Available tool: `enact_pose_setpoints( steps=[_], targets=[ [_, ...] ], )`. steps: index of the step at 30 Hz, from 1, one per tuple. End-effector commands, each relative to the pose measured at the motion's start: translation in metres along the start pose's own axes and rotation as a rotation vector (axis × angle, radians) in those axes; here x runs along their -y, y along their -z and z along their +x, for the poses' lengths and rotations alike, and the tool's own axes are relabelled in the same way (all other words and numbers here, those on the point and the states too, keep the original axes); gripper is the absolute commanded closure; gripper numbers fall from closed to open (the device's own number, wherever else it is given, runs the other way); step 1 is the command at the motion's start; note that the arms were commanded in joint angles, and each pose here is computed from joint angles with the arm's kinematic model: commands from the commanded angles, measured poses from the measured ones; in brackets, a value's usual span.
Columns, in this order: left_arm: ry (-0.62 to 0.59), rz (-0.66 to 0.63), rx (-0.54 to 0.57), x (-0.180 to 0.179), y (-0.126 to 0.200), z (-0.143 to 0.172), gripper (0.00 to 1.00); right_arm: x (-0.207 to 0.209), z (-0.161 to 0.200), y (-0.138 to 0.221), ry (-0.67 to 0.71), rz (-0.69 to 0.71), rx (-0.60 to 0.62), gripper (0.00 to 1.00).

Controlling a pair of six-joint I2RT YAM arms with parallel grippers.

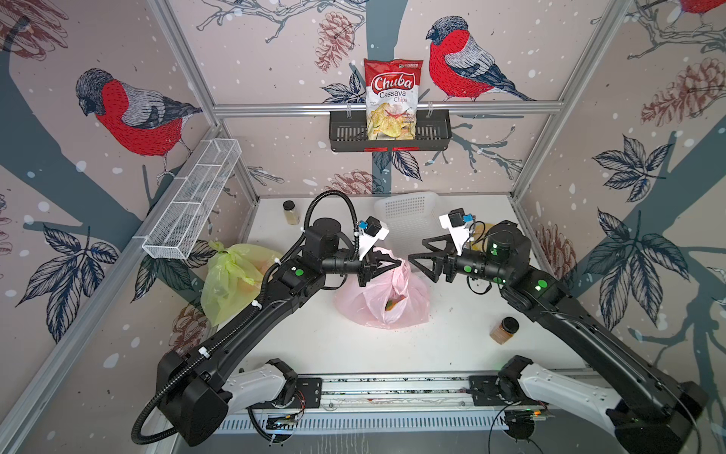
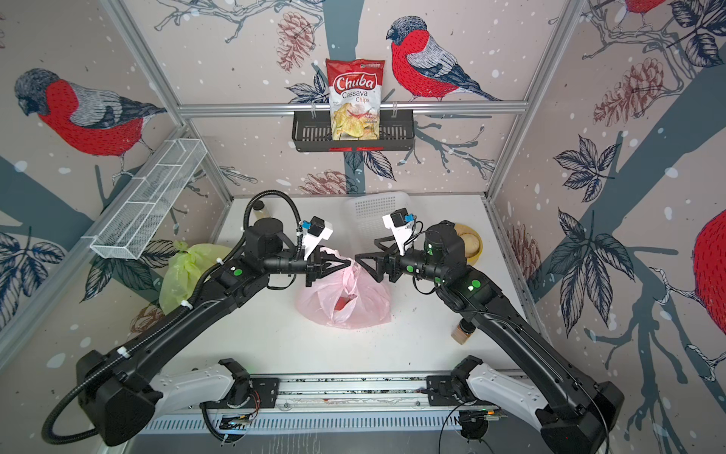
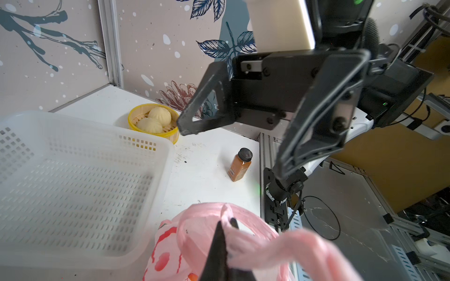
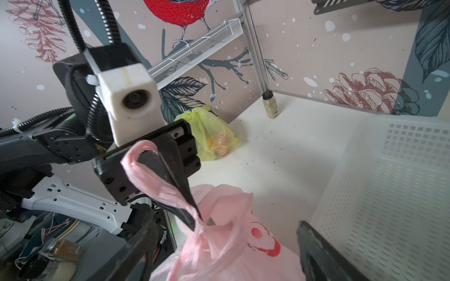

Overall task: Place the peach into a plastic bag & tie a knot
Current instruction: Cross the plastic bag at the center of the board.

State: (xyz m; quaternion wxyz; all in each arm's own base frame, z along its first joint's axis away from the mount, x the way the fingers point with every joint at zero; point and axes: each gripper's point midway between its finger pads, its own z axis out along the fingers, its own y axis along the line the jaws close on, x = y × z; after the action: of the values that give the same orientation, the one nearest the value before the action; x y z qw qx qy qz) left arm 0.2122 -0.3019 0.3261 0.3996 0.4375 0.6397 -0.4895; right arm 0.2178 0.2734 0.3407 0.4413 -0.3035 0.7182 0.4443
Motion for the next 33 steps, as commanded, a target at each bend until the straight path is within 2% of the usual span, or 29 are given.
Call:
enact_pose_setpoints(
  steps=[1,6,8,14,20,26,29,33],
  targets=[
    [-0.020,0.043,-0.004,0.006,0.001,-0.002,1.00,-0.013,0.006,-0.009,0.066,-0.155,-0.011,0.08],
    [-0.004,0.042,-0.016,0.003,-0.002,0.003,1.00,-0.037,0.034,-0.019,0.060,-0.393,-0.121,0.08],
    [0.000,0.038,-0.013,0.001,-0.002,0.004,1.00,-0.042,0.043,-0.022,0.064,-0.416,-0.147,0.08],
    [0.003,0.027,-0.006,-0.001,-0.002,0.004,1.00,-0.038,0.070,-0.036,0.046,-0.379,-0.227,0.15],
    [0.008,0.021,-0.003,-0.004,-0.001,0.003,1.00,-0.034,0.091,-0.054,0.040,-0.322,-0.310,0.30],
    [0.012,0.014,-0.002,-0.006,0.000,0.005,1.00,-0.024,0.096,-0.059,0.028,-0.267,-0.327,0.43],
    [0.016,0.011,-0.002,-0.006,0.001,0.006,1.00,-0.022,0.096,-0.060,0.020,-0.253,-0.328,0.42],
    [0.018,0.007,-0.002,-0.008,0.001,0.007,1.00,-0.025,0.092,-0.057,0.018,-0.255,-0.317,0.27]
  ],
)
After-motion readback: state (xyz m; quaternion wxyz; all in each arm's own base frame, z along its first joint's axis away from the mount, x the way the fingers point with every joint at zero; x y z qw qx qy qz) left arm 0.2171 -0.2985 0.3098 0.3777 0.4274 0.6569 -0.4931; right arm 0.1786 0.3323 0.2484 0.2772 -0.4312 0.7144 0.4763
